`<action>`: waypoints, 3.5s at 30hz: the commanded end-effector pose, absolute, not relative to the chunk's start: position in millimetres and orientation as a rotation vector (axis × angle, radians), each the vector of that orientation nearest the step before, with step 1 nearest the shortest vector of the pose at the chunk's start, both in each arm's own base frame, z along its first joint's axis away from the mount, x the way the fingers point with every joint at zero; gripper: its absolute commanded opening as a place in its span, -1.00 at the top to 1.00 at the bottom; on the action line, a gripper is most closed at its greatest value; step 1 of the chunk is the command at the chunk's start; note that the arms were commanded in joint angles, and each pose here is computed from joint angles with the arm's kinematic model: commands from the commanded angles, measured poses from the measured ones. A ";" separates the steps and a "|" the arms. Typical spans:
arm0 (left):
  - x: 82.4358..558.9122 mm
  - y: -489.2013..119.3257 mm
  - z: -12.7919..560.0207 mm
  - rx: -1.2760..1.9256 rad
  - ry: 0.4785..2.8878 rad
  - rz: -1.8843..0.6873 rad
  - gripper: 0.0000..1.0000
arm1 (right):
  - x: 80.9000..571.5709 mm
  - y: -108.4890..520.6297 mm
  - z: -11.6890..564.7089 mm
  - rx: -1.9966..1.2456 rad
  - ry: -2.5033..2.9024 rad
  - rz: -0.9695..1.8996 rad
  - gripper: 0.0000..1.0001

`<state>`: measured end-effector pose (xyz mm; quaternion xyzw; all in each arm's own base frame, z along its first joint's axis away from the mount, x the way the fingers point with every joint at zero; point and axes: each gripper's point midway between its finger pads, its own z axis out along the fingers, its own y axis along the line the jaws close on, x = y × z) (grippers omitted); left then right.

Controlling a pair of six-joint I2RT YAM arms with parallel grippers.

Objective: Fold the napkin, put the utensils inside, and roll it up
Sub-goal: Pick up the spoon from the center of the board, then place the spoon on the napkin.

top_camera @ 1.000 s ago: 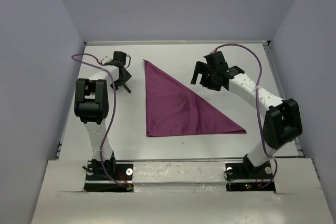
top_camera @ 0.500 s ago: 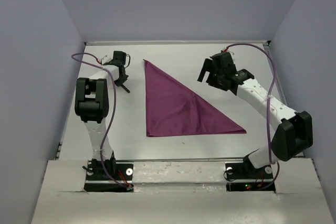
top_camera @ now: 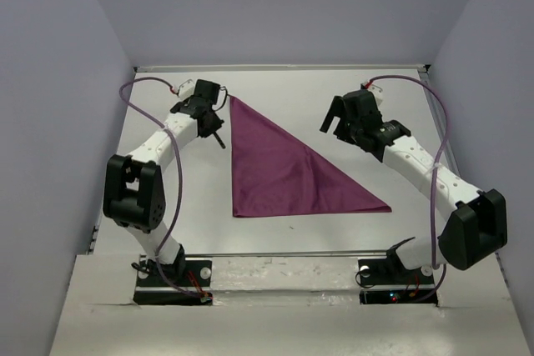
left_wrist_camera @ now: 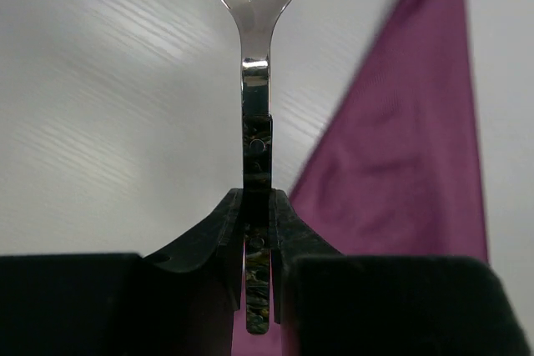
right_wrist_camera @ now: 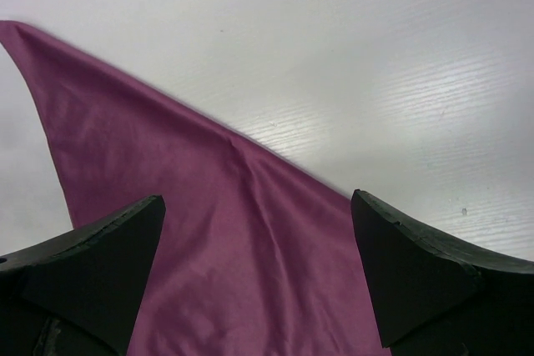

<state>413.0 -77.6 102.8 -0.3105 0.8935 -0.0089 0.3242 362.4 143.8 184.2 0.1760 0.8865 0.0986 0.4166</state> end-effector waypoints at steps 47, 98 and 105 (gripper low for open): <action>371.6 -363.8 91.0 -1.069 2.230 -0.344 1.00 | 345.4 78.5 224.0 0.484 2.059 0.158 -1.00; 382.9 -369.0 74.2 -1.061 2.278 -0.311 -0.50 | 335.1 70.9 213.6 0.484 2.088 0.143 -1.00; 386.6 -359.9 131.3 -0.997 2.180 -0.426 -0.71 | 335.2 70.8 206.8 0.377 2.128 0.098 -1.00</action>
